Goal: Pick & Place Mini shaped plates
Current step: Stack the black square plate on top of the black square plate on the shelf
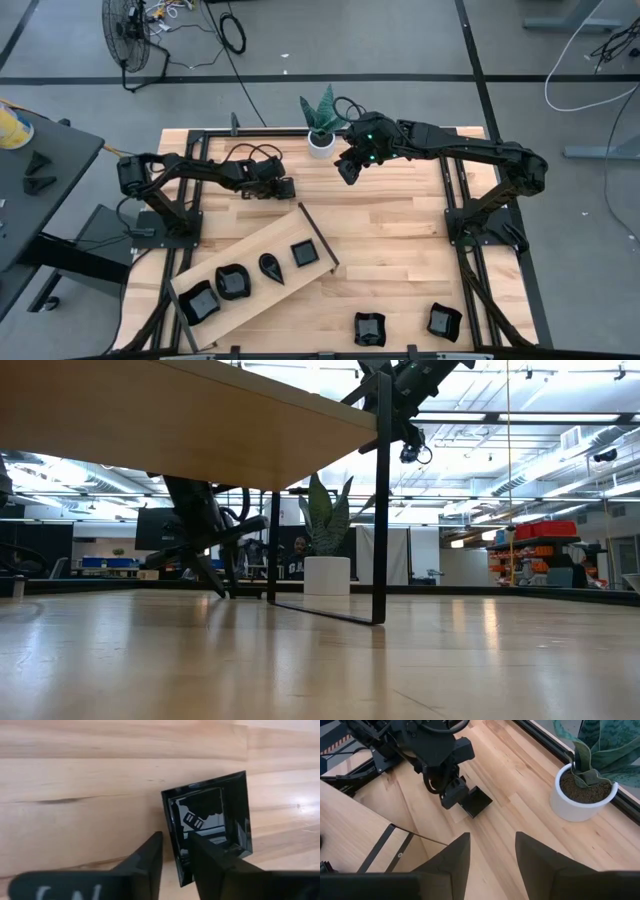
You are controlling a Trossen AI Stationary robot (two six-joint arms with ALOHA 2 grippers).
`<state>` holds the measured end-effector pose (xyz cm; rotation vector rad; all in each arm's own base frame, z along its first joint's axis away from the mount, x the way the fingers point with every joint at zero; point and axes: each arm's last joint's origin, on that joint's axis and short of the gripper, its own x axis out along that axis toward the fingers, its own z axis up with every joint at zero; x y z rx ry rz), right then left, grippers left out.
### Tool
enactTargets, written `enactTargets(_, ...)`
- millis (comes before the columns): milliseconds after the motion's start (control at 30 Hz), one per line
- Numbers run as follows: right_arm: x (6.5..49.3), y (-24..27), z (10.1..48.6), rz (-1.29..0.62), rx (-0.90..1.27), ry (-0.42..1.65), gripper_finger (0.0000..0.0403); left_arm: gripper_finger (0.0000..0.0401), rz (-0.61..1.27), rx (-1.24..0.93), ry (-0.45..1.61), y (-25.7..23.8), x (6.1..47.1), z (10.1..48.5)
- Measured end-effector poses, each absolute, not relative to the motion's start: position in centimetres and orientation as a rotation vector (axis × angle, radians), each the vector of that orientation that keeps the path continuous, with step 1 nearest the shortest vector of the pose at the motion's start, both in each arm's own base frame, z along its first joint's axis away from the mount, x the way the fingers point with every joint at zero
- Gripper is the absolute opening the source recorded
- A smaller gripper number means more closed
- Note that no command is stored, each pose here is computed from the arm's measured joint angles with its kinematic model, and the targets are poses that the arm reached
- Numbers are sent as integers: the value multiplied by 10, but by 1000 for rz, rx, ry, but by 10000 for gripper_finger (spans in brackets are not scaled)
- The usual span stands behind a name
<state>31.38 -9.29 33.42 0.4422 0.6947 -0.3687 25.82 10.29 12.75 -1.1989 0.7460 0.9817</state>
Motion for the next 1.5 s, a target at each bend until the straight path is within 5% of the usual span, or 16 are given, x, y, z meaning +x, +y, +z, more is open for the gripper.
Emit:
enactTargets(433,315,-90,334,-359,439,696,159,7,998,-1191,742,103,258,127)
enactTargets(833,317,-80,334,-332,428,709,159,4,887,-1123,804,101,256,134)
enactTargets(1267,319,-71,334,-304,417,715,159,2,775,-1015,675,108,218,201)
enactTargets(1500,319,-68,333,-294,404,731,159,1,498,-1052,581,92,203,239)
